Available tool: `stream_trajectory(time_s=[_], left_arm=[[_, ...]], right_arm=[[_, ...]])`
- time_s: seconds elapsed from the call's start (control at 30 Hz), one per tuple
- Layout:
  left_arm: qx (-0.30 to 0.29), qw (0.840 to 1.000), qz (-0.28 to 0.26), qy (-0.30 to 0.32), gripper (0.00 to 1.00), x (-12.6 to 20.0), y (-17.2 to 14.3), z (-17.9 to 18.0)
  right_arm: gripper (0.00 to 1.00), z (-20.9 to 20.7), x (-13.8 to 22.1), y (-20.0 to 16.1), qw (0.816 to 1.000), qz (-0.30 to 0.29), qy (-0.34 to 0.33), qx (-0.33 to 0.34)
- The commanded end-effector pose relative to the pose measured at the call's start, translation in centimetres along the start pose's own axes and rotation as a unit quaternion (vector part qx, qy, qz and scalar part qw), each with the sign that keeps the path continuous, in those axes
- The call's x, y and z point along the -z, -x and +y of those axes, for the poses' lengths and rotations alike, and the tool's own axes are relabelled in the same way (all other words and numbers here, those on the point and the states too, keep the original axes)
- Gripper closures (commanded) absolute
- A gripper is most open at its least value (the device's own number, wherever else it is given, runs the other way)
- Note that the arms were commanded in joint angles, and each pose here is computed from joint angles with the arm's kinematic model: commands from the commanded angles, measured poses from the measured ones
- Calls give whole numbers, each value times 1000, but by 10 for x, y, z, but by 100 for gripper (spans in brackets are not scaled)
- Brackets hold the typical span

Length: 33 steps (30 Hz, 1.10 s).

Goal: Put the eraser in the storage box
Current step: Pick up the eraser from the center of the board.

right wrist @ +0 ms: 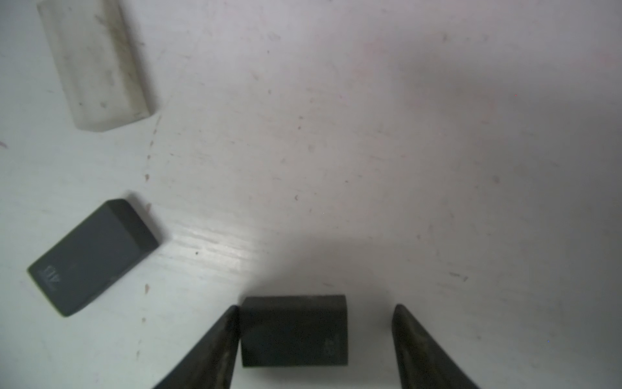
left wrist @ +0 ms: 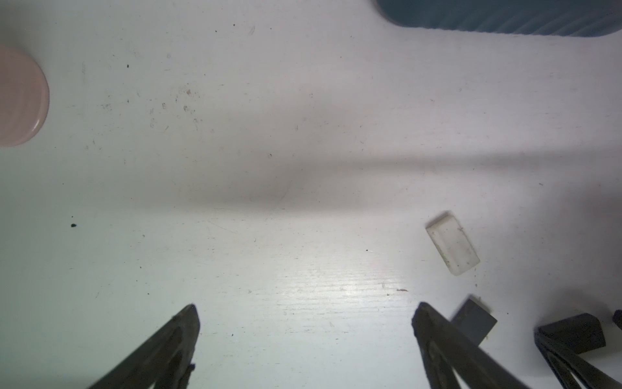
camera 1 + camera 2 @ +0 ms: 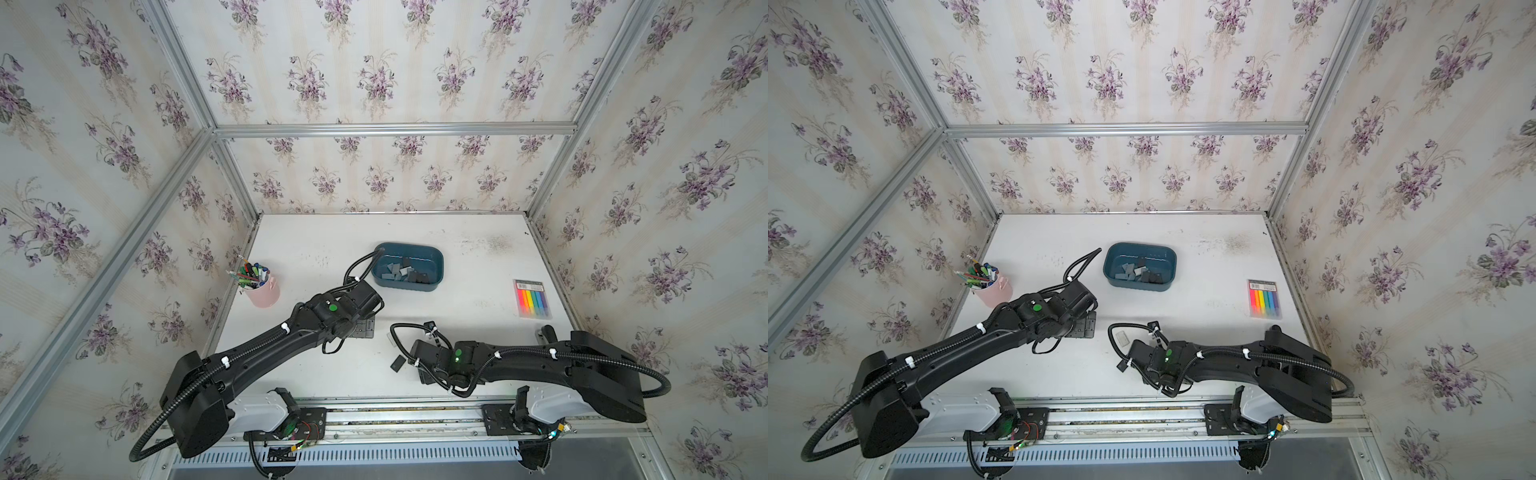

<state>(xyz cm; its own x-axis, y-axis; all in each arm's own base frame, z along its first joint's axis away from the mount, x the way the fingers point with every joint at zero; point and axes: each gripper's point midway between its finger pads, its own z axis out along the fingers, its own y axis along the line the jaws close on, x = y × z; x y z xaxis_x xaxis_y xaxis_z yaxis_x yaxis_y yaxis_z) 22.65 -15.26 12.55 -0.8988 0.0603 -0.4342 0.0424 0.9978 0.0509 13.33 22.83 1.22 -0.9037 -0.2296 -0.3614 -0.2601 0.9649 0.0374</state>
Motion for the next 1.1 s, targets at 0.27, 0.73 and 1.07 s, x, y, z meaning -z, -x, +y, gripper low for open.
stream_trajectory(time_s=[0.27, 0.73, 1.07], left_arm=[[17, 1000, 22, 11, 1, -13, -13, 3], [22, 997, 79, 13, 1, -32, -35, -5], [-10, 995, 61, -74, 1, -38, -33, -34]], right_arm=[[38, 4, -1, -20, 998, 49, 22, -15], [41, -2, 1, -24, 998, 51, 16, -19], [51, 3, -2, -17, 999, 47, 5, -7]])
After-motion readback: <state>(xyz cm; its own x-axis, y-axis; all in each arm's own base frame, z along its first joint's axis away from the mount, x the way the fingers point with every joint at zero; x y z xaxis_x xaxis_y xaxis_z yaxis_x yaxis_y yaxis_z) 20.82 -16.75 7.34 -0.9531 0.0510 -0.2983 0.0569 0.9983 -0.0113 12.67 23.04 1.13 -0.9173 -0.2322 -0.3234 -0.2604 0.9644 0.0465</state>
